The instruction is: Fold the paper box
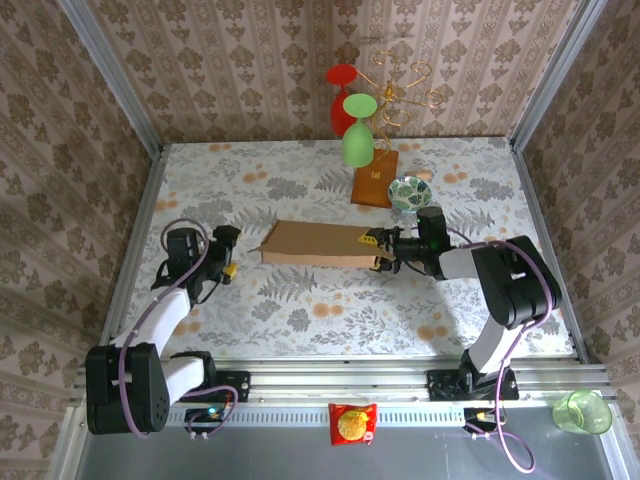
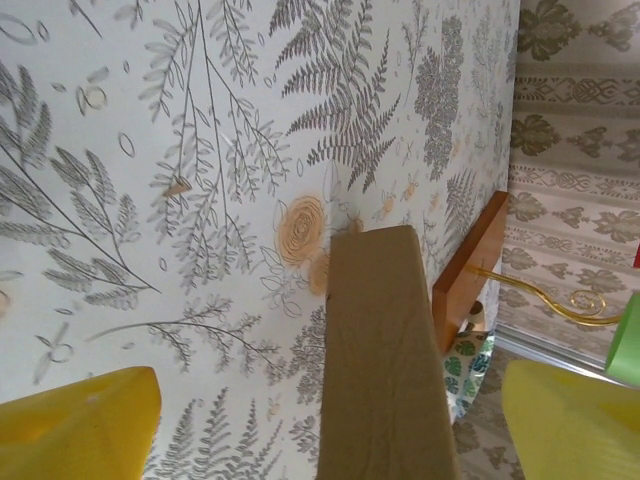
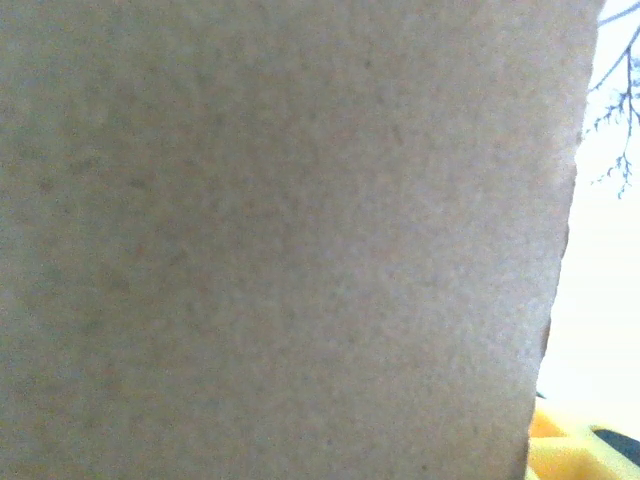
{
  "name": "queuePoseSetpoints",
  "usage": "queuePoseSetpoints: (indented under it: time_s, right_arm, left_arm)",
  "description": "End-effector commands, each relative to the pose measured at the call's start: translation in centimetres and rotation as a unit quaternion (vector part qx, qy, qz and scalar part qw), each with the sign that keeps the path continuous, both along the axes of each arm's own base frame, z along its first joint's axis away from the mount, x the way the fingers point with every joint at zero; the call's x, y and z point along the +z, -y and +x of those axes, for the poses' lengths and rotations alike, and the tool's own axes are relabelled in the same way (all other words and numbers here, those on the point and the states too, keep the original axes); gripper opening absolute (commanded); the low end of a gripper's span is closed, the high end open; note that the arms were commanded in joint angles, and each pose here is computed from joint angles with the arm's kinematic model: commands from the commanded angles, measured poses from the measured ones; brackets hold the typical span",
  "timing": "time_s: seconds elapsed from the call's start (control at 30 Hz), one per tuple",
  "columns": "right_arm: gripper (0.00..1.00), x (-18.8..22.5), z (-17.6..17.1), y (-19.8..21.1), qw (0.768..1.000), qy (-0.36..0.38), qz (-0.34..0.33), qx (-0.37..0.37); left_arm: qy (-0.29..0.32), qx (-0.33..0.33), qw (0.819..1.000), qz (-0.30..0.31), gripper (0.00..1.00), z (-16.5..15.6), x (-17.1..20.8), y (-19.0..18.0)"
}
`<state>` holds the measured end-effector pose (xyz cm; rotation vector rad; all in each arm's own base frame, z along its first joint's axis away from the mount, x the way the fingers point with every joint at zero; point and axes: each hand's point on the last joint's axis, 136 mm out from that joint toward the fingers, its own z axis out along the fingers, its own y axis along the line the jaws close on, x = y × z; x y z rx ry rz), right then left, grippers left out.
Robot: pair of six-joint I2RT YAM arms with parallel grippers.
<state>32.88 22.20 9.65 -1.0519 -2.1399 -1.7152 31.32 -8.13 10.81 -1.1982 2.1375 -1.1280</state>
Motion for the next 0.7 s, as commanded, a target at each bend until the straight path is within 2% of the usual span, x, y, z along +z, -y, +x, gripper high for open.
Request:
queuePoseSetpoints:
  time_s: [0.0, 0.03, 0.1, 0.17, 0.2, 0.27, 0.33, 0.37, 0.43, 0.47, 0.53, 0.6, 0.63, 0.67]
  right_arm:
    - [0.42, 1.2, -1.7, 0.0, 0.999, -0.023, 0.008, 0.036]
    - [0.41, 1.4, -1.8, 0.2, 0.999, -0.024, 0.006, 0.039]
    - [0.41, 1.7, -1.9, 0.8, 0.999, -0.025, -0.003, 0.035]
    - [0.41, 1.9, -1.9, 1.4, 0.999, -0.027, -0.005, 0.032]
    - [0.41, 2.0, -1.9, 1.6, 0.999, -0.028, -0.004, 0.031]
    - [0.4, 2.1, -1.9, 2.1, 0.999, -0.032, -0.004, 0.028]
    - [0.4, 2.1, -1.9, 2.4, 0.999, -0.035, -0.006, 0.03]
    - [0.4, 2.1, -2.0, 2.6, 0.999, -0.038, -0.007, 0.031]
    - [0.4, 2.0, -2.1, 2.7, 0.998, -0.041, -0.011, 0.036]
    - [0.4, 1.9, -2.1, 2.8, 0.998, -0.044, -0.01, 0.037]
    - [0.39, 2.0, -2.0, 3.0, 0.998, -0.047, -0.005, 0.035]
    - [0.39, 2.2, -2.0, 3.3, 0.998, -0.046, -0.004, 0.032]
    - [0.39, 2.3, -2.1, 3.5, 0.998, -0.049, -0.004, 0.031]
    - [0.39, 2.4, -2.1, 3.5, 0.998, -0.047, -0.003, 0.031]
  left_arm:
    - [0.037, -0.009, 0.999, -0.008, 0.75, 1.2, 2.0, 0.6]
    - [0.072, -0.019, 0.997, 0.024, 0.73, 1.4, 3.1, 0.3]
    - [0.165, -0.049, 0.98, 0.101, 0.71, 1.3, 6.3, -0.2]
    - [0.29, -0.13, 0.928, 0.195, 0.64, 0.3, 10.7, 1.2]
    - [0.317, -0.163, 0.902, 0.242, 0.6, -0.7, 11.9, 1.9]
    - [0.381, -0.267, 0.814, 0.348, 0.6, -3.1, 14.3, 4.5]
    - [0.446, -0.375, 0.703, 0.408, 0.64, -6.6, 15.6, 8.4]
    - [0.464, -0.404, 0.669, 0.417, 0.64, -7.6, 15.7, 9.8]
    - [0.46, -0.438, 0.608, 0.477, 0.68, -8.5, 15.1, 11.4]
    - [0.456, -0.461, 0.568, 0.507, 0.71, -8.8, 14.5, 12.2]
    - [0.444, -0.5, 0.459, 0.585, 0.75, -9.4, 13.4, 14.2]
    - [0.436, -0.501, 0.346, 0.663, 0.87, -9.7, 13.0, 16.0]
    - [0.432, -0.491, 0.296, 0.696, 0.93, -9.5, 13.0, 16.8]
    - [0.43, -0.491, 0.261, 0.711, 0.98, -9.5, 12.6, 17.6]
